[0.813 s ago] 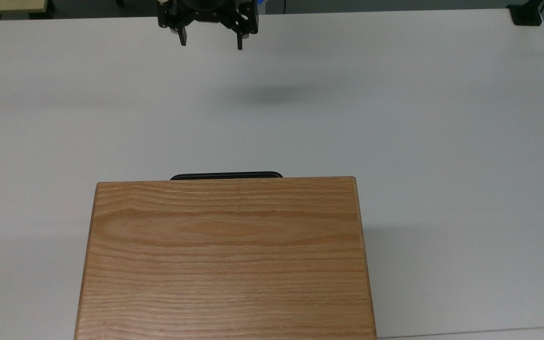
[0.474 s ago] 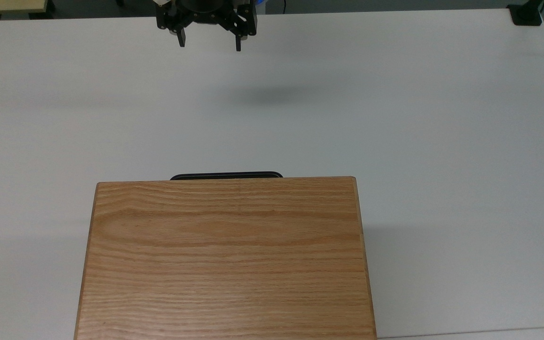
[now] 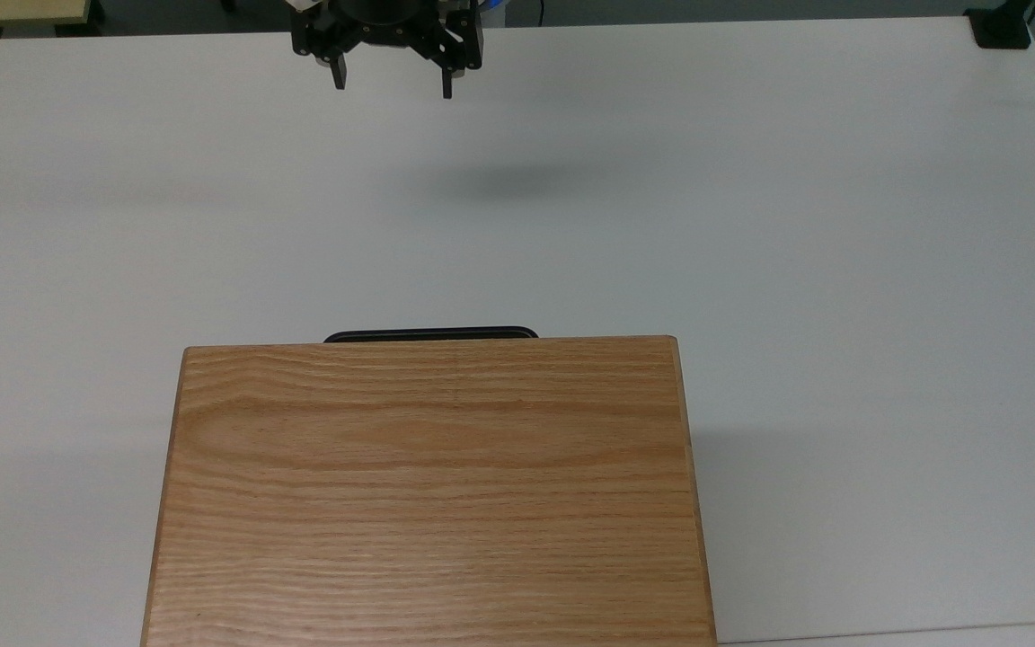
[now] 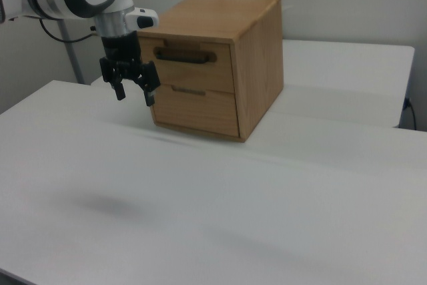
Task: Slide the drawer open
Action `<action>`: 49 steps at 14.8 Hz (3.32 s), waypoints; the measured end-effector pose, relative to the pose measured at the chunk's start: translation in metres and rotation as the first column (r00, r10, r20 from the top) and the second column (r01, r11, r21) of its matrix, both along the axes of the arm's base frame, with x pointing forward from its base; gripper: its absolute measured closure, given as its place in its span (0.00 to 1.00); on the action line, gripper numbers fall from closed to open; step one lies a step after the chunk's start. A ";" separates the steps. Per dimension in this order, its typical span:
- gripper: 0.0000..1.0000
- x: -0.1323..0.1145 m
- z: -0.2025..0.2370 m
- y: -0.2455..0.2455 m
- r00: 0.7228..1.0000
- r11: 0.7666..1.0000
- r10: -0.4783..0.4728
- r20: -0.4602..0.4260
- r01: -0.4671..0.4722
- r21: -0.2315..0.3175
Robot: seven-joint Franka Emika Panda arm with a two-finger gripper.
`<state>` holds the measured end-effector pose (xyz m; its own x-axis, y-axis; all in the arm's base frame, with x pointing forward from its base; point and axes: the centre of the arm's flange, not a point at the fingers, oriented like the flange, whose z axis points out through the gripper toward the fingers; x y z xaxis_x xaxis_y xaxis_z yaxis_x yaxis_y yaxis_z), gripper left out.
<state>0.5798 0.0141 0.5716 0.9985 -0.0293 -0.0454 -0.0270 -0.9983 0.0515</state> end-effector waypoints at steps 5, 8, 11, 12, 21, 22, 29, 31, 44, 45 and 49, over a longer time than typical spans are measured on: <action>0.00 0.004 -0.010 0.000 1.000 0.999 0.017 -0.017 -0.017 -0.039; 0.00 0.006 -0.012 0.004 1.000 0.999 -0.002 -0.017 0.001 -0.037; 0.00 0.008 -0.010 0.009 0.978 0.978 -0.207 0.003 0.207 0.003; 0.00 0.009 -0.009 0.011 0.959 0.959 -0.284 0.010 0.284 0.020; 0.00 0.042 0.008 -0.005 0.549 0.568 -0.822 0.149 0.778 0.268; 0.00 0.047 0.014 -0.018 0.469 0.492 -0.870 0.151 0.808 0.325; 0.04 0.067 0.025 -0.017 0.267 0.304 -0.952 0.147 0.806 0.508; 0.07 0.080 0.010 -0.009 0.252 0.294 -0.956 0.151 0.795 0.531; 0.51 0.118 -0.039 0.034 0.243 0.308 -0.951 0.190 0.701 0.643; 0.52 0.118 -0.040 0.034 0.242 0.306 -0.952 0.189 0.702 0.643; 0.70 0.119 -0.037 0.035 0.222 0.282 -0.959 0.176 0.699 0.657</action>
